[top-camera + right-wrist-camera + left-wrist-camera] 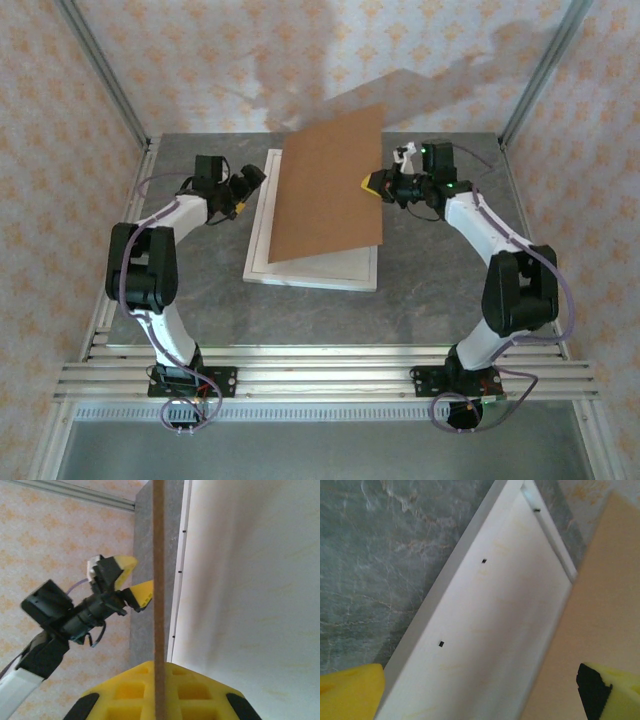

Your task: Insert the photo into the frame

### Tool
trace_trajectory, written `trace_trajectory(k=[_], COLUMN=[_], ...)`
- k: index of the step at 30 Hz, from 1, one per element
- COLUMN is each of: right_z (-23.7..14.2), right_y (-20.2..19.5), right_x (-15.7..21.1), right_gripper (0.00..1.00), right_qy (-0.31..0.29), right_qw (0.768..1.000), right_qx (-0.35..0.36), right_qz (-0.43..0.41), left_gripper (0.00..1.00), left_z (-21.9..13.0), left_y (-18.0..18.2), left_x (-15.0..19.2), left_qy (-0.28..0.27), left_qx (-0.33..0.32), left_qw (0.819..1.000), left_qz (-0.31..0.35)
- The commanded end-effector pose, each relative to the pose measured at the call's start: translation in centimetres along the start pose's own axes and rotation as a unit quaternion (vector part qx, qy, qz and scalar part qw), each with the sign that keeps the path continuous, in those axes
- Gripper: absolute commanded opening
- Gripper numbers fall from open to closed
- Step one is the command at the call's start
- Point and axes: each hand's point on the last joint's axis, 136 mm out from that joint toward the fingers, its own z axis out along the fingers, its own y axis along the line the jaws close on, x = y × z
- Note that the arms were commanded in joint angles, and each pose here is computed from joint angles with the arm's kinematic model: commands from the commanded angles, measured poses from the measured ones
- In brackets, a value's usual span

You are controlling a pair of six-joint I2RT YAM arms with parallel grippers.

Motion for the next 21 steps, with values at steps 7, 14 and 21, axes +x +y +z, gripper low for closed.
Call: trace_trajectory(k=[7,14,21], right_z=[2.7,4.5,5.0], right_y=[1.5,-0.1,-1.7], right_x=[-1.8,-1.6,-1.0], right_gripper=[0.0,0.0,0.0], right_qy=[-0.02,-0.015,-0.008], right_qw=[0.998,0.999,1.0], right_qx=[-0.048,-0.039,-0.023], right_qz=[-0.046,-0.03,-0.009], left_gripper=[1.0,1.0,1.0], left_z=[-1.0,-0.7,-0.2], left_y=[2.6,3.0,2.8], left_x=[0.6,0.7,0.6], left_qy=[0.005,0.01,0.01], left_qx=[-0.015,-0.017,-0.006], left_qw=[1.0,1.0,1.0], left_qz=[0.009,0.012,0.005])
